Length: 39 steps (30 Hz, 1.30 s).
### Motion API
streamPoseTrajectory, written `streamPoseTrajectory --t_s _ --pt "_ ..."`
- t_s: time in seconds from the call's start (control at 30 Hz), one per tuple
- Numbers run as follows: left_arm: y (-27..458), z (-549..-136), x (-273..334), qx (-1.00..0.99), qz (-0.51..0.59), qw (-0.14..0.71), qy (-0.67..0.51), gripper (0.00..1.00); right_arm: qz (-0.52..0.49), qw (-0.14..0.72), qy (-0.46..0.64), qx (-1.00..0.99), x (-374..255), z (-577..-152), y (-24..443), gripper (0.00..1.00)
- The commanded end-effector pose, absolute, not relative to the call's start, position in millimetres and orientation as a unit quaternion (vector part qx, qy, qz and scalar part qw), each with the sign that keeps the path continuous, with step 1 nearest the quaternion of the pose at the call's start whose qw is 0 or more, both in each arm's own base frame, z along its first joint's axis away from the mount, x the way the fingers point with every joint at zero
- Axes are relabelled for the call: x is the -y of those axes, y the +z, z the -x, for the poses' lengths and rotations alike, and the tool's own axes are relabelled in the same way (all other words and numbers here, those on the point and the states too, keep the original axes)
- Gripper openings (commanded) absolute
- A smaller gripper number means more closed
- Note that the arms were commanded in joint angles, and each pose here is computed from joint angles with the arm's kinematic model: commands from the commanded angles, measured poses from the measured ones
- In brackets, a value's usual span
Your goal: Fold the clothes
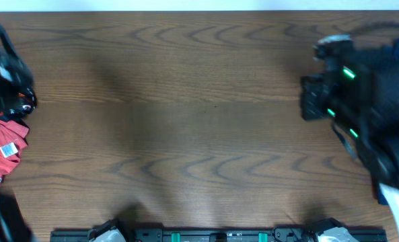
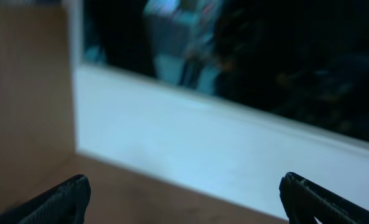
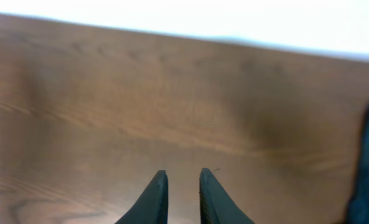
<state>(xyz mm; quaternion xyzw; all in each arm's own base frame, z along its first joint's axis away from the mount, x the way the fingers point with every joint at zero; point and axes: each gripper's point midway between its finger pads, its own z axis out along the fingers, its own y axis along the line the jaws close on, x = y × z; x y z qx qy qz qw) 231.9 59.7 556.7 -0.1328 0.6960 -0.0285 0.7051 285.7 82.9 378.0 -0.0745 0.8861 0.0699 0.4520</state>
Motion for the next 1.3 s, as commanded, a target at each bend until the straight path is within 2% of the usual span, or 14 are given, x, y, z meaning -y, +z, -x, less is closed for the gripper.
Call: streamPoseTrajectory --t_s 0.0,0.13,0.33,0.53,0.63,0.73,0.87,1.07,1.2,1.27 --pt "572.6 -200.1 -12.8 -0.680 0.068 0.725 -0.085 0.98 0.089 0.510 0.036 -0.855 -62.2 -257.6 416.0 0.18" --pt "579.9 -172.7 24.6 -0.667 0.027 0.730 -0.146 0.98 0.061 0.544 -0.009 -0.837 -28.6 -216.4 440.3 0.19" --pt "571.9 -152.1 78.3 -0.677 -0.074 0.685 -0.260 0.98 0.036 0.538 -0.053 -0.840 8.5 -156.2 442.3 0.20" --pt "568.9 -127.1 107.0 -0.672 -0.132 0.658 -0.313 0.98 0.032 0.530 -0.058 -0.845 19.6 -128.4 440.0 0.20" --pt "577.4 -96.7 130.3 -0.652 -0.196 0.648 -0.342 0.98 0.023 0.530 -0.046 -0.847 21.4 -118.0 440.5 0.21" --pt "585.5 -58.1 153.5 -0.624 -0.272 0.631 -0.373 0.98 0.017 0.527 -0.033 -0.849 22.0 -107.7 440.3 0.29" --pt "594.4 -3.4 173.3 -0.580 -0.362 0.614 -0.396 0.98 0.027 0.526 -0.010 -0.850 18.0 -93.3 442.4 0.32" --pt "603.1 79.3 183.7 -0.505 -0.467 0.604 -0.403 0.98 0.058 0.570 0.064 -0.817 1.4 -65.9 471.2 0.40" --pt "605.4 108.9 181.9 -0.476 -0.494 0.607 -0.401 0.98 0.102 0.605 0.099 -0.783 -9.4 -42.9 491.5 0.40" --pt "605.9 115.4 180.6 -0.469 -0.500 0.607 -0.402 0.98 0.118 0.622 0.109 -0.766 -11.7 -31.0 499.4 0.47"
